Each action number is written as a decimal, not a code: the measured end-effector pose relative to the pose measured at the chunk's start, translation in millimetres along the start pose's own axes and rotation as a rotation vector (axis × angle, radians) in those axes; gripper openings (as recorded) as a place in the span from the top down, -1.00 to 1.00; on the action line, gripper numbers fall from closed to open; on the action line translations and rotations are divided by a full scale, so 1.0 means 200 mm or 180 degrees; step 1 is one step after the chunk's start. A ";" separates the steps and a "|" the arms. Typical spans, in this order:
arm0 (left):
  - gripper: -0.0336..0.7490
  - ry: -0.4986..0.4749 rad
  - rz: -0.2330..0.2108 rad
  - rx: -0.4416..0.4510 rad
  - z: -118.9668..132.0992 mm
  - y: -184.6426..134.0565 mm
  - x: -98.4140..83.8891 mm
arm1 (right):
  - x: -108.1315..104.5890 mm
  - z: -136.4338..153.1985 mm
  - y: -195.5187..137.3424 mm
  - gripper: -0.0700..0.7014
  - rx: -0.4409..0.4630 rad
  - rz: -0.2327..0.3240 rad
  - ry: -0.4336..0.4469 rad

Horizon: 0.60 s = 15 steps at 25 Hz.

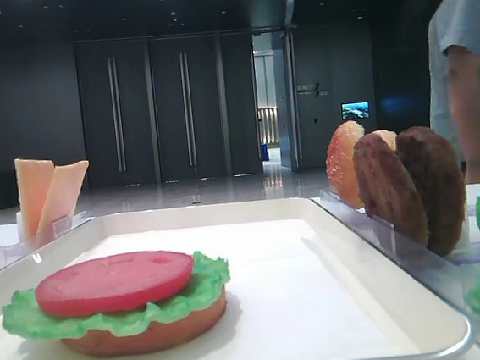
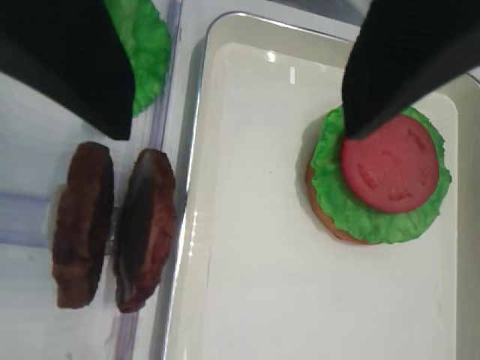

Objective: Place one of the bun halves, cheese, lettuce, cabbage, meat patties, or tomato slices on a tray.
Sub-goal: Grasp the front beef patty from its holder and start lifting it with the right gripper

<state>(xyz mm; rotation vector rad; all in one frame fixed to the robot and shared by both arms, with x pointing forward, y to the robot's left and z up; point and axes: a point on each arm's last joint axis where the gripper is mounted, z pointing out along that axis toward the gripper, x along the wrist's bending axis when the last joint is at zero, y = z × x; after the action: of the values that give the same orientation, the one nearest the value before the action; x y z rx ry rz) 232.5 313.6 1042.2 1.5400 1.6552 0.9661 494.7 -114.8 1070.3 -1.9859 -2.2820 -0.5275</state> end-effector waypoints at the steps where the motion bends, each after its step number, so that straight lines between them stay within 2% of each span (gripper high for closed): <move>1: -0.85 0.0000 0.0000 0.0000 0.00 0.00 0.00 | 0.01 0.01 0.00 -0.58 0.0002 -0.0004 -0.0011; 7: -0.85 0.0000 0.0000 0.0000 0.00 0.00 0.00 | 0.01 0.13 0.03 -0.58 0.0134 0.0066 -0.0105; 15: -0.85 0.0000 0.0000 0.0000 0.00 0.00 0.00 | 0.00 0.20 0.06 -0.58 0.0134 0.0041 -0.0188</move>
<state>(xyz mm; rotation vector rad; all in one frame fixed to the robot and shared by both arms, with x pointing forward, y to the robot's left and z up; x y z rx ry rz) 232.5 313.6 1042.2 1.5400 1.6552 0.9661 512.8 -102.2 1034.6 -2.0216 -2.2923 -0.4215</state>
